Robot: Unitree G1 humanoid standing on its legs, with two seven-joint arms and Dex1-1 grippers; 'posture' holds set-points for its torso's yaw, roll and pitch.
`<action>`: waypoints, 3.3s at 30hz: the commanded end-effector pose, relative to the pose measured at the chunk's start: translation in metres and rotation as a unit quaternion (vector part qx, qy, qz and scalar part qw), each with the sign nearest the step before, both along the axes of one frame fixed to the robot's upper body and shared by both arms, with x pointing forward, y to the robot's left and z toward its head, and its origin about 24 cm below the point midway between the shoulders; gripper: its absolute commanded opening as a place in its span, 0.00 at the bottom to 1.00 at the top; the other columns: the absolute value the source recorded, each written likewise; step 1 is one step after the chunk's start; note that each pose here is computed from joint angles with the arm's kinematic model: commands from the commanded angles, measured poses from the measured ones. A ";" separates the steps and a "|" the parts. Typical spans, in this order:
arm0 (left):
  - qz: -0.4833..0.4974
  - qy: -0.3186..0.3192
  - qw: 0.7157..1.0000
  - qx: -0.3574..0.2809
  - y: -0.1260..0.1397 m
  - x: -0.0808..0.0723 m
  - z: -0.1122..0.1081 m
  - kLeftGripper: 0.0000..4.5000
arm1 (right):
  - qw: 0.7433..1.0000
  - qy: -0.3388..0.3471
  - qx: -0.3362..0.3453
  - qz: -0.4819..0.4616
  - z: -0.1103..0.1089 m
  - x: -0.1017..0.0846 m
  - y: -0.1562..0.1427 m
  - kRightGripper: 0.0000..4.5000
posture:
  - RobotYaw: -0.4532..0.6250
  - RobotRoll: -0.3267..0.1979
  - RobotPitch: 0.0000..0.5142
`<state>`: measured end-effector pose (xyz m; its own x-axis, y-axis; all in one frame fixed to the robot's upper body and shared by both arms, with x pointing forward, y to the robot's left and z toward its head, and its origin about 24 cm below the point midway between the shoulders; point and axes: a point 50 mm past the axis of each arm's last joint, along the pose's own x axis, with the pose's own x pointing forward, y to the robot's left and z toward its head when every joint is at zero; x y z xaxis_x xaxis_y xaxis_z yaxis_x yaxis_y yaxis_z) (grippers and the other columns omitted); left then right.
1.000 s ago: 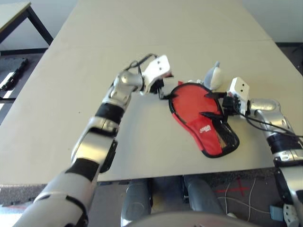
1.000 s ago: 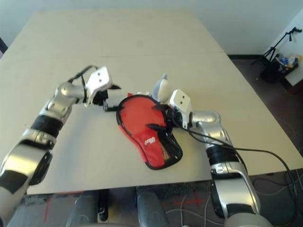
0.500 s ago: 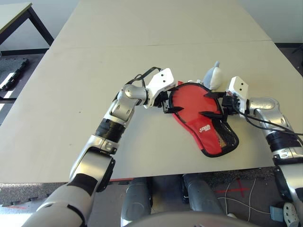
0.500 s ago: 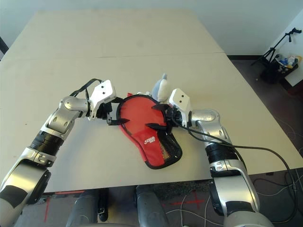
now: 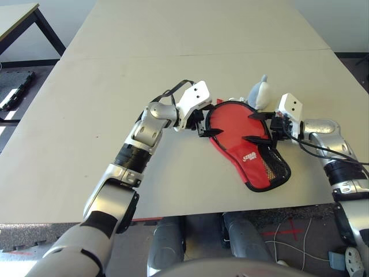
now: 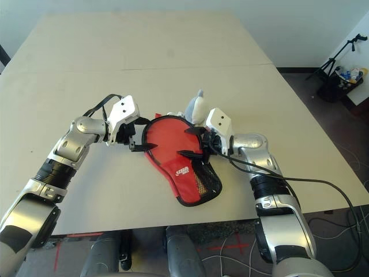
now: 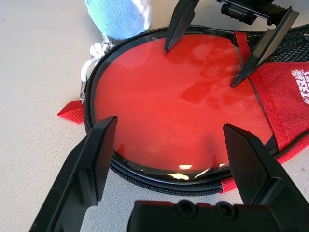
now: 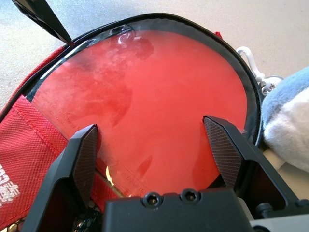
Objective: Store the ping-pong paddle in its case and zip it.
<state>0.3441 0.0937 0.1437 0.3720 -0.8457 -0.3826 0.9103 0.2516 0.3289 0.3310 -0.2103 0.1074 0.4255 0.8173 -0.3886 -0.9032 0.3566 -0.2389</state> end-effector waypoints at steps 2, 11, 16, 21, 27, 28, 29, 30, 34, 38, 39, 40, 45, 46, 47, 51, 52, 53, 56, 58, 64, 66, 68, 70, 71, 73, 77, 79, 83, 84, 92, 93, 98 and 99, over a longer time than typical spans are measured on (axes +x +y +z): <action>-0.007 0.003 1.000 0.004 -0.003 0.000 0.000 0.99 | 0.997 0.068 -0.048 -0.009 -0.034 -0.010 -0.004 1.00 | 0.34 0.62 0.33; -0.022 0.020 1.000 0.003 -0.013 -0.005 -0.008 0.99 | 0.997 0.067 -0.048 -0.008 -0.034 -0.009 -0.004 1.00 | 0.34 0.62 0.33; -0.024 0.050 0.998 0.013 -0.017 -0.009 -0.024 0.99 | 0.997 0.066 -0.050 -0.009 -0.034 -0.009 -0.004 1.00 | 0.34 0.62 0.33; -0.012 0.069 0.997 0.023 -0.016 -0.010 -0.038 0.99 | 0.997 0.065 -0.050 -0.010 -0.033 -0.009 -0.005 1.00 | 0.33 0.62 0.33; 0.009 0.089 0.995 0.038 -0.012 -0.009 -0.048 0.99 | 0.997 0.062 -0.051 -0.012 -0.030 -0.008 -0.007 1.00 | 0.33 0.62 0.33; 0.010 0.091 0.995 0.039 -0.012 -0.009 -0.049 0.99 | 0.997 0.062 -0.051 -0.012 -0.030 -0.008 -0.007 1.00 | 0.33 0.62 0.32; 0.011 0.094 0.995 0.041 -0.012 -0.009 -0.050 0.99 | 0.997 0.061 -0.050 -0.012 -0.030 -0.008 -0.007 1.00 | 0.33 0.62 0.32; 0.010 0.095 0.995 0.043 -0.012 -0.009 -0.050 0.99 | 0.997 0.060 -0.050 -0.012 -0.029 -0.008 -0.007 1.00 | 0.33 0.62 0.32; 0.010 0.096 0.994 0.044 -0.012 -0.009 -0.051 0.99 | 0.997 0.057 -0.048 -0.012 -0.027 -0.007 -0.007 1.00 | 0.33 0.62 0.33; 0.009 0.097 0.994 0.044 -0.013 -0.009 -0.051 0.99 | 0.998 0.047 -0.039 -0.011 -0.017 -0.005 -0.008 1.00 | 0.33 0.62 0.33; 0.008 0.097 0.994 0.043 -0.013 -0.009 -0.051 0.99 | 0.998 0.045 -0.036 -0.010 -0.014 -0.005 -0.008 1.00 | 0.33 0.62 0.33; 0.008 0.096 0.994 0.043 -0.013 -0.010 -0.051 0.99 | 0.998 0.045 -0.031 -0.005 -0.010 -0.005 -0.008 1.00 | 0.33 0.62 0.33; 0.006 0.095 0.994 0.044 -0.013 -0.010 -0.050 0.99 | 0.999 0.042 -0.002 0.020 0.018 -0.004 -0.009 1.00 | 0.33 0.62 0.33; 0.006 0.095 0.994 0.044 -0.013 -0.010 -0.050 0.99 | 0.999 0.040 0.003 0.025 0.025 -0.004 -0.008 1.00 | 0.33 0.62 0.33; 0.006 0.095 0.994 0.044 -0.013 -0.010 -0.051 0.99 | 0.999 0.038 0.008 0.029 0.031 -0.004 -0.008 1.00 | 0.33 0.62 0.33; 0.005 0.097 0.994 0.044 -0.014 -0.011 -0.051 0.99 | 0.999 0.018 0.040 0.030 0.058 0.003 -0.005 1.00 | 0.33 0.62 0.32; 0.005 0.097 0.994 0.044 -0.014 -0.011 -0.051 0.99 | 0.998 0.010 0.051 0.026 0.066 0.006 -0.004 1.00 | 0.33 0.62 0.32; 0.004 0.097 0.994 0.044 -0.014 -0.011 -0.051 0.99 | 0.998 0.001 0.062 0.023 0.073 0.009 -0.002 1.00 | 0.33 0.62 0.32; 0.004 0.097 0.994 0.043 -0.014 -0.012 -0.051 0.99 | 0.997 -0.018 0.078 0.008 0.083 0.016 0.001 1.00 | 0.33 0.62 0.32; 0.004 0.097 0.994 0.043 -0.015 -0.012 -0.051 0.99 | 0.994 -0.048 0.092 -0.042 0.093 0.030 0.001 1.00 | 0.33 0.62 0.32; 0.003 0.097 0.994 0.043 -0.015 -0.013 -0.051 0.99 | 0.983 -0.076 0.091 -0.139 0.100 0.054 -0.006 1.00 | 0.33 0.62 0.32; 0.003 0.097 0.994 0.043 -0.015 -0.014 -0.051 0.99 | 0.974 -0.073 0.097 -0.189 0.098 0.062 -0.011 1.00 | 0.34 0.62 0.31; 0.003 0.097 0.994 0.043 -0.015 -0.014 -0.051 0.99 | 0.968 -0.064 0.098 -0.222 0.095 0.066 -0.015 1.00 | 0.34 0.62 0.31; 0.003 0.096 0.994 0.044 -0.015 -0.014 -0.051 0.99 | 0.966 -0.056 0.093 -0.235 0.091 0.067 -0.017 1.00 | 0.35 0.62 0.31; 0.003 0.096 0.994 0.044 -0.015 -0.014 -0.051 0.99 | 0.965 -0.053 0.091 -0.238 0.090 0.068 -0.018 1.00 | 0.35 0.62 0.31; 0.003 0.096 0.994 0.044 -0.014 -0.015 -0.051 0.99 | 0.962 -0.040 0.089 -0.254 0.085 0.068 -0.021 1.00 | 0.35 0.62 0.31; 0.005 0.096 0.994 0.044 -0.014 -0.015 -0.051 0.99 | 0.956 -0.001 0.086 -0.281 0.073 0.068 -0.027 1.00 | 0.35 0.62 0.31; 0.005 0.096 0.994 0.044 -0.014 -0.015 -0.051 0.99 | 0.954 0.015 0.088 -0.286 0.068 0.067 -0.028 1.00 | 0.35 0.62 0.31; 0.004 0.095 0.995 0.043 -0.014 -0.016 -0.051 0.99 | 0.951 0.043 0.079 -0.295 0.058 0.065 -0.029 1.00 | 0.35 0.62 0.31; 0.004 0.095 0.995 0.042 -0.015 -0.016 -0.051 0.99 | 0.951 0.047 0.074 -0.296 0.055 0.065 -0.029 1.00 | 0.35 0.62 0.32; 0.002 0.097 0.994 0.042 -0.015 -0.017 -0.051 1.00 | 0.943 0.081 0.082 -0.312 0.048 0.063 -0.030 0.88 | 0.35 0.62 0.33; 0.002 0.097 0.994 0.043 -0.015 -0.017 -0.051 1.00 | 0.942 0.082 0.081 -0.314 0.048 0.063 -0.031 0.83 | 0.35 0.62 0.33; 0.002 0.099 0.994 0.044 -0.015 -0.017 -0.051 1.00 | 0.937 0.084 0.083 -0.328 0.051 0.061 -0.040 0.48 | 0.35 0.62 0.33; 0.002 0.100 0.994 0.045 -0.015 -0.017 -0.052 1.00 | 0.936 0.084 0.084 -0.333 0.053 0.061 -0.043 0.40 | 0.35 0.62 0.33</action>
